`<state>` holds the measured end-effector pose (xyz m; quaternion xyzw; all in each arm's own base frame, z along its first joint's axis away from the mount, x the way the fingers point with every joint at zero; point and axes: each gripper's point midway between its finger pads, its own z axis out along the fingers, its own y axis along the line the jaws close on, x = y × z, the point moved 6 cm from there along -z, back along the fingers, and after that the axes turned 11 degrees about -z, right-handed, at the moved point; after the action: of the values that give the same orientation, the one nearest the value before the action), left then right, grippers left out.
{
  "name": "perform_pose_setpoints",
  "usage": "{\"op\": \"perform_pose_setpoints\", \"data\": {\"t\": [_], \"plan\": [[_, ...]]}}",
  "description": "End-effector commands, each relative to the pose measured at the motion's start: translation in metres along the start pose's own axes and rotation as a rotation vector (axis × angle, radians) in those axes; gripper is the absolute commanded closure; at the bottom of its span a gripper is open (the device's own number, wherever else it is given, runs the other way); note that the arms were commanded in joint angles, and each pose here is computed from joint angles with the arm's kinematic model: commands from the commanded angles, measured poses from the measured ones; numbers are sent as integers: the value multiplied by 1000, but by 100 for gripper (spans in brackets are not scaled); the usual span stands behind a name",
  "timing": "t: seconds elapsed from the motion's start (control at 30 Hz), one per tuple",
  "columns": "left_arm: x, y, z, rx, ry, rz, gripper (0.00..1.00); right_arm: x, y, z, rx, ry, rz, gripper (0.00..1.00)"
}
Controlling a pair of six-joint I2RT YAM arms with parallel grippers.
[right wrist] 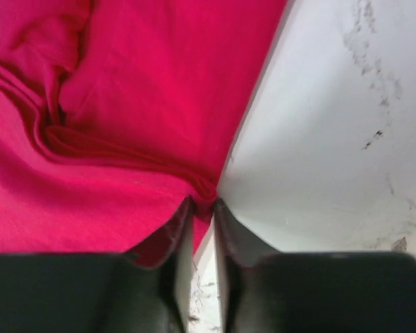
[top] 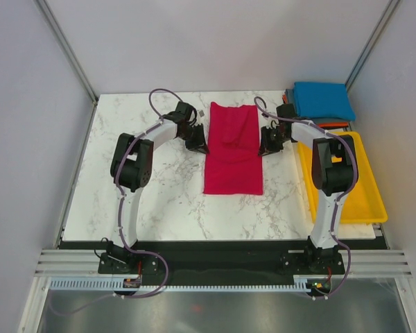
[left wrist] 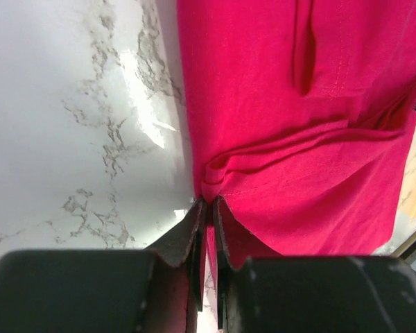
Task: Fold and stack the t-shirts
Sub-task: Fold the tshirt
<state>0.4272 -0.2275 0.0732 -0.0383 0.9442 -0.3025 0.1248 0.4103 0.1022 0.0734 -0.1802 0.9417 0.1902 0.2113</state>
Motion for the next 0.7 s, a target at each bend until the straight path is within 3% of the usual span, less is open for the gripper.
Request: {"op": "perform_pose_setpoints", "data": {"t": [0.0, 0.1, 0.17, 0.43, 0.5, 0.57, 0.67], "plan": [[-12, 0, 2, 37, -7, -1, 88, -14, -12, 5, 4, -44, 0, 79], [-12, 1, 4, 47, 2, -29, 97, -7, -17, 14, 20, -18, 17, 92], [-13, 4, 4, 41, 2, -54, 98, -2, -19, 17, 30, -6, 31, 95], [-20, 14, -7, 10, -32, -150, 96, -4, -24, 12, 62, -20, 88, 98], [-22, 13, -14, 11, -48, -166, 81, -5, -19, 7, 44, -32, 104, 94], [-24, -2, -22, 85, -39, -144, 69, -12, -13, -2, 33, -65, 103, 83], [-23, -25, -39, 221, -2, -122, 67, -24, -2, -19, -9, -115, 119, 73]]}}
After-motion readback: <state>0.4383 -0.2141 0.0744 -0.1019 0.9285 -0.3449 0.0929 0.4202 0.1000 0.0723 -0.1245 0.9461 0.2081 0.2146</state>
